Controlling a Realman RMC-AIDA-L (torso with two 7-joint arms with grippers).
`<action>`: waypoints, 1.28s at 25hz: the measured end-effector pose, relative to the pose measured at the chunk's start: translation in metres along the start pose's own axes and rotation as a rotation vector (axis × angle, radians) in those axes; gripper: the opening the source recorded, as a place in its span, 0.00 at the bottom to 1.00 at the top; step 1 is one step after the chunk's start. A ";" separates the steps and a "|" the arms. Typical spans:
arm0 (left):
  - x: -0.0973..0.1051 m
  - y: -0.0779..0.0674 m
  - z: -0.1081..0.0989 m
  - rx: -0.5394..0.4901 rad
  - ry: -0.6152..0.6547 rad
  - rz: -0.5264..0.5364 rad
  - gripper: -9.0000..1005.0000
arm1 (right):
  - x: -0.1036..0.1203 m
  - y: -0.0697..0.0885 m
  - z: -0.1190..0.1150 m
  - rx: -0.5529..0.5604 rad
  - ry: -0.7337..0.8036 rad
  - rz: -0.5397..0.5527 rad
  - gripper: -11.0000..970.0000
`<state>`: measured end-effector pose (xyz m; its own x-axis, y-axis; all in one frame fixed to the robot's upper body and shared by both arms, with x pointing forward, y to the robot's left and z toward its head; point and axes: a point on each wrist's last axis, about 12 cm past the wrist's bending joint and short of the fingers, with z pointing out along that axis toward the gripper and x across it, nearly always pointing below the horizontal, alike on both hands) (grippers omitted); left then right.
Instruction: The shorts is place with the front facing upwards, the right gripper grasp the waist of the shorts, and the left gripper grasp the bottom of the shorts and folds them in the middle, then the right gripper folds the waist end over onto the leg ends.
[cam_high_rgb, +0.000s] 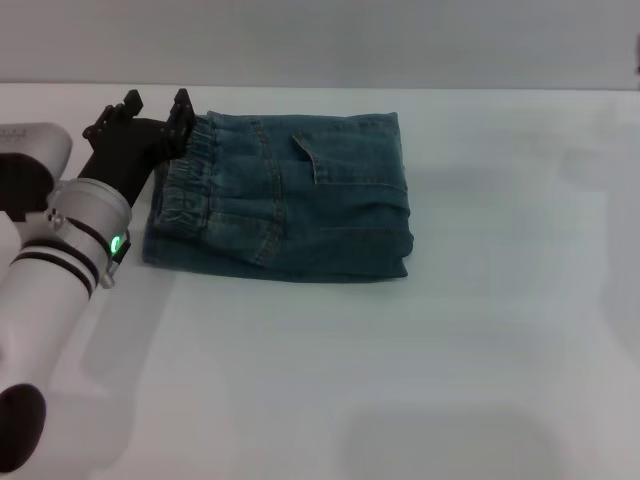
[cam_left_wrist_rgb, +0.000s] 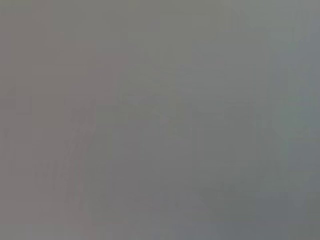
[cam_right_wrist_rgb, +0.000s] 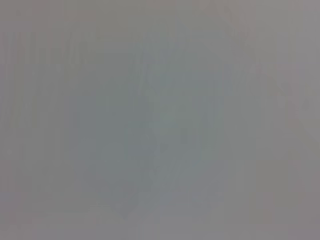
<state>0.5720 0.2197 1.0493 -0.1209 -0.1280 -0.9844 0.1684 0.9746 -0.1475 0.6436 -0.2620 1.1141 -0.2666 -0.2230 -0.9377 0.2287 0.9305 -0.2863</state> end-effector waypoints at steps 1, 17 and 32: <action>0.000 0.000 0.000 0.000 0.000 0.000 0.61 | -0.002 0.005 -0.006 0.038 -0.050 -0.037 0.43; 0.006 0.008 -0.003 0.033 -0.069 0.054 0.61 | 0.051 0.071 -0.071 -0.688 -0.388 0.161 0.36; 0.009 0.012 -0.005 0.021 -0.061 0.052 0.61 | 0.051 0.121 -0.080 -0.944 -0.183 0.068 0.01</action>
<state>0.5677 0.2308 1.0393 -0.0514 -0.0887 -0.9947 0.1937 0.9762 -0.0971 0.5824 -0.1374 1.0472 -0.1126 -0.1276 -0.9854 -0.6307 0.7755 -0.0284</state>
